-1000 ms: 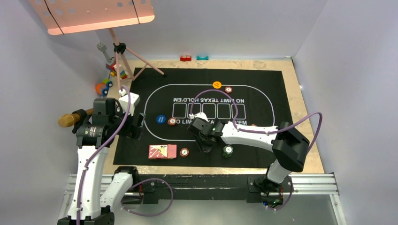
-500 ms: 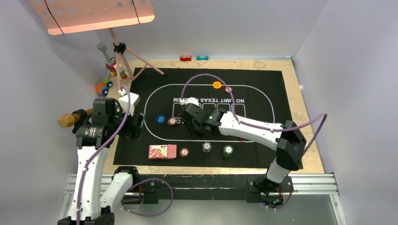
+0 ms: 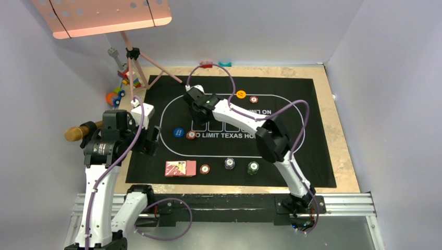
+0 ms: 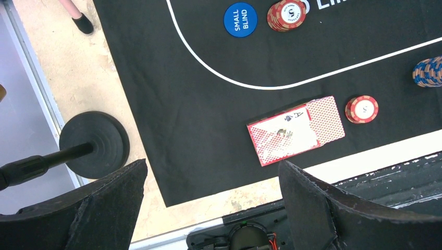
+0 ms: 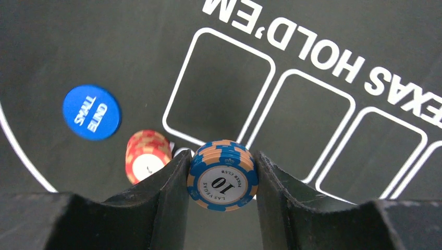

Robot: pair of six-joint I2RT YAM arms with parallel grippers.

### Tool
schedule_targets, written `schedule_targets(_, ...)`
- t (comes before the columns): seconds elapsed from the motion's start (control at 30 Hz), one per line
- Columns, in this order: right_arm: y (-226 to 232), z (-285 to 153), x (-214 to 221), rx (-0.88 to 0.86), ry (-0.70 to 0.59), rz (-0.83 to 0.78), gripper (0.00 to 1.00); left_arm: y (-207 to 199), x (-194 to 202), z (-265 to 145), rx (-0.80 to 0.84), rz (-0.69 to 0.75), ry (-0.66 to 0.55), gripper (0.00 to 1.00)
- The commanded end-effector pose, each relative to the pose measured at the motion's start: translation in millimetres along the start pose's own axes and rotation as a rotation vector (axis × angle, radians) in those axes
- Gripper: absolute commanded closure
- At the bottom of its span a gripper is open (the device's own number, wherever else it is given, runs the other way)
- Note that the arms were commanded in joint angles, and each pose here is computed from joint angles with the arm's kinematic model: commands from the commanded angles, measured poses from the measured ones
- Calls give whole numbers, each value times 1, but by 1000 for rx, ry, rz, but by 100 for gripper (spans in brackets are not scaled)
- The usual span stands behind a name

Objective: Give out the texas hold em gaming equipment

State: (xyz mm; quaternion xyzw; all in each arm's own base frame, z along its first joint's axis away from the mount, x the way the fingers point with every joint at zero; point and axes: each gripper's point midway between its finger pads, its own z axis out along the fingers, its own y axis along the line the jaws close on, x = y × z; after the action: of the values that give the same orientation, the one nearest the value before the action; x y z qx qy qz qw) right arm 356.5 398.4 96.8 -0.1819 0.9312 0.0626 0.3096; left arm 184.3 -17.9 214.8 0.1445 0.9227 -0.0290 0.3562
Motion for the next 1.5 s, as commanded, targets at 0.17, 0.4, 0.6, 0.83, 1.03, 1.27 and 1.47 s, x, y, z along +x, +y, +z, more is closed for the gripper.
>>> schedule_targets(0.17,21,33,-31,-46,-53,-5,62,-1,-5,-1,3,-5,-31,0)
schedule_targets(0.4,38,45,-35,-101,-60,6,62,-1,-5,-1,3,-5,-31,0)
schedule_targets(0.6,53,55,-31,-149,-43,5,62,-1,-5,-1,4,-6,-27,0)
schedule_targets(0.83,64,71,-21,-171,-21,-5,60,-1,-5,0,5,-5,-27,0)
schedule_targets(1.03,68,78,-15,-188,-1,-12,44,-1,-5,-1,3,-6,-29,0)
schedule_targets(1.27,66,65,-25,-188,-21,-25,25,-1,-5,-1,1,-7,-31,0)
schedule_targets(1.47,57,26,-66,-177,-129,-21,24,-1,-6,-1,3,-12,-33,0)
